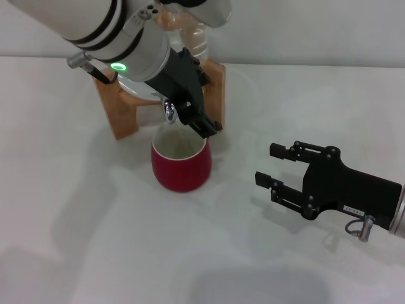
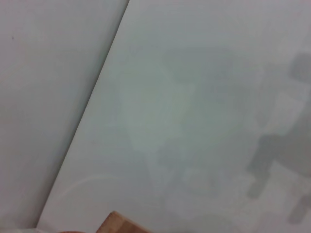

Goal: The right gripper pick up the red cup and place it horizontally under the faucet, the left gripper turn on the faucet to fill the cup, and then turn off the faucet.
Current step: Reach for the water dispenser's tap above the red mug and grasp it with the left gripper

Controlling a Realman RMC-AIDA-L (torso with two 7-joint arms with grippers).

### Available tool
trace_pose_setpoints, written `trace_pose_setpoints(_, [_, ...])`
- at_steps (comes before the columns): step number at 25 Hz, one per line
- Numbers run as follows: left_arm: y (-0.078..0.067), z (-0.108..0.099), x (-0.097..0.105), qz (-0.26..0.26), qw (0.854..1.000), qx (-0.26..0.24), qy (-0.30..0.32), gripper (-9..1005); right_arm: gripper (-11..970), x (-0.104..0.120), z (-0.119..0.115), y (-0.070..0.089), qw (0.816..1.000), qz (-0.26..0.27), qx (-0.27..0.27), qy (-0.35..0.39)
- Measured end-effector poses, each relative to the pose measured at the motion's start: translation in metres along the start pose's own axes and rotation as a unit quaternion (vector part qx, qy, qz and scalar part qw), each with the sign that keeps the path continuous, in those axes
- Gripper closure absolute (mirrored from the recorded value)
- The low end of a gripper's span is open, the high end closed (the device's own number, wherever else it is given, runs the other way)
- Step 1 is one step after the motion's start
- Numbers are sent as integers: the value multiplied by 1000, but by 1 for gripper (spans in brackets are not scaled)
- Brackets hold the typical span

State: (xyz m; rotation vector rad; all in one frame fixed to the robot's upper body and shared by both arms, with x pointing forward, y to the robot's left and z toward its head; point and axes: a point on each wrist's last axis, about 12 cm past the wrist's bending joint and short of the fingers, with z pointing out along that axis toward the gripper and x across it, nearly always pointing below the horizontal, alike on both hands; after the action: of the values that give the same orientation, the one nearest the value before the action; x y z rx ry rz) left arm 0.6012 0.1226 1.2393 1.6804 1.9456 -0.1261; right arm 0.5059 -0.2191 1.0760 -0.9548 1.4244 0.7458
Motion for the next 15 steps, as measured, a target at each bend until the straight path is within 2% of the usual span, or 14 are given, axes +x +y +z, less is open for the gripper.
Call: trace_pose_setpoints(15, [-8, -6, -2, 16, 1000, 15, 9, 109, 431, -1, -1, -2, 1000, -2, 3, -1])
